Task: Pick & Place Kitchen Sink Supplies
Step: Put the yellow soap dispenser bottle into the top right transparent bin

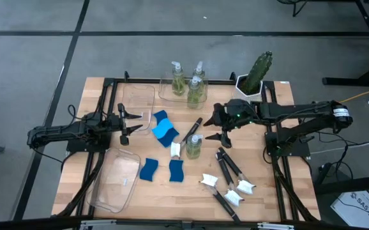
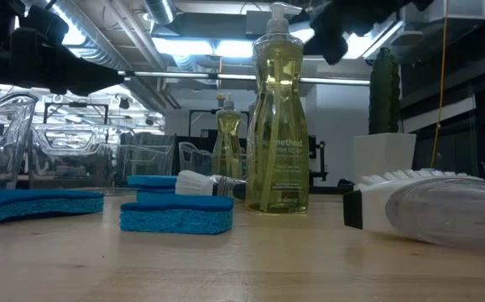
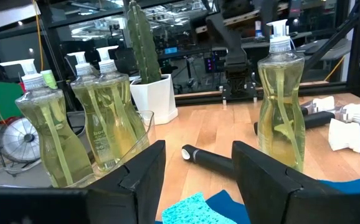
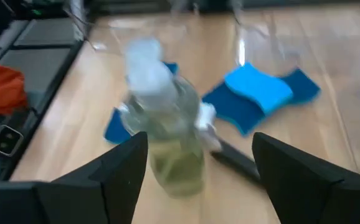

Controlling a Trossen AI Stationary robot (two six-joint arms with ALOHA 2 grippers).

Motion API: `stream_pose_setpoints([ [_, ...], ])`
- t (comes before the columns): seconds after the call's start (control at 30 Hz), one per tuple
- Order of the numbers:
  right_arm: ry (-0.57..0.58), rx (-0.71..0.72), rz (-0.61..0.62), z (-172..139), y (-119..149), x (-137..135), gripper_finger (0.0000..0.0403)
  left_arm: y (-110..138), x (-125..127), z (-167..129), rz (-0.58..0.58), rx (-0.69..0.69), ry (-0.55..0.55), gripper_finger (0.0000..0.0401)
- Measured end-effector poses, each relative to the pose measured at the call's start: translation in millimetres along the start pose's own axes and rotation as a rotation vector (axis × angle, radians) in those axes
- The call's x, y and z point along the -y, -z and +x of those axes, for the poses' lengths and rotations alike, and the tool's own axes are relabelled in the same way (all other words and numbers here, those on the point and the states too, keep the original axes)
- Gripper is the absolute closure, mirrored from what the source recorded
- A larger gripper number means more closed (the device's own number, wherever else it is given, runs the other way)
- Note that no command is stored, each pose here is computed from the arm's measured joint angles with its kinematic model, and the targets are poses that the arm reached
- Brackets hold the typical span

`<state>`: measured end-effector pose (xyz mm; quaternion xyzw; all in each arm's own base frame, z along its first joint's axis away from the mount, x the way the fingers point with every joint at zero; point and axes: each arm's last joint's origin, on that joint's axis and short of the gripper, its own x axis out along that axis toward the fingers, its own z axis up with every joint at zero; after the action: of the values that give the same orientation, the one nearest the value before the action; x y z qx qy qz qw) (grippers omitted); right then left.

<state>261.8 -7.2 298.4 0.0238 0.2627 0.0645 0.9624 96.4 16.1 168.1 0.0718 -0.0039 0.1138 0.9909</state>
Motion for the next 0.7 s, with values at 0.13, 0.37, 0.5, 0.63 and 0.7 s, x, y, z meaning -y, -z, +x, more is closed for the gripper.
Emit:
stream_pose_setpoints([
  [0.13,-0.026,0.048,-0.027,9.3,-4.4,-6.6,0.0118,0.0,0.0,0.0,0.000,0.000,0.000,0.0223],
  [0.37,-0.037,0.102,-0.061,35.8,-6.4,-7.1,0.0118,0.0,0.0,0.0,0.000,0.000,0.000,0.0221],
  [0.5,-0.037,0.158,-0.078,49.8,-9.0,-5.2,0.0118,-0.1,0.0,0.0,0.000,0.000,0.000,0.0223],
  [0.63,-0.037,0.166,-0.091,55.7,-8.3,-4.4,0.0119,0.0,0.0,0.0,0.000,0.000,0.000,0.0221],
  [0.7,-0.037,0.163,-0.086,56.2,-8.0,-4.3,0.0124,0.0,0.0,0.0,0.000,0.000,0.000,0.0221],
])
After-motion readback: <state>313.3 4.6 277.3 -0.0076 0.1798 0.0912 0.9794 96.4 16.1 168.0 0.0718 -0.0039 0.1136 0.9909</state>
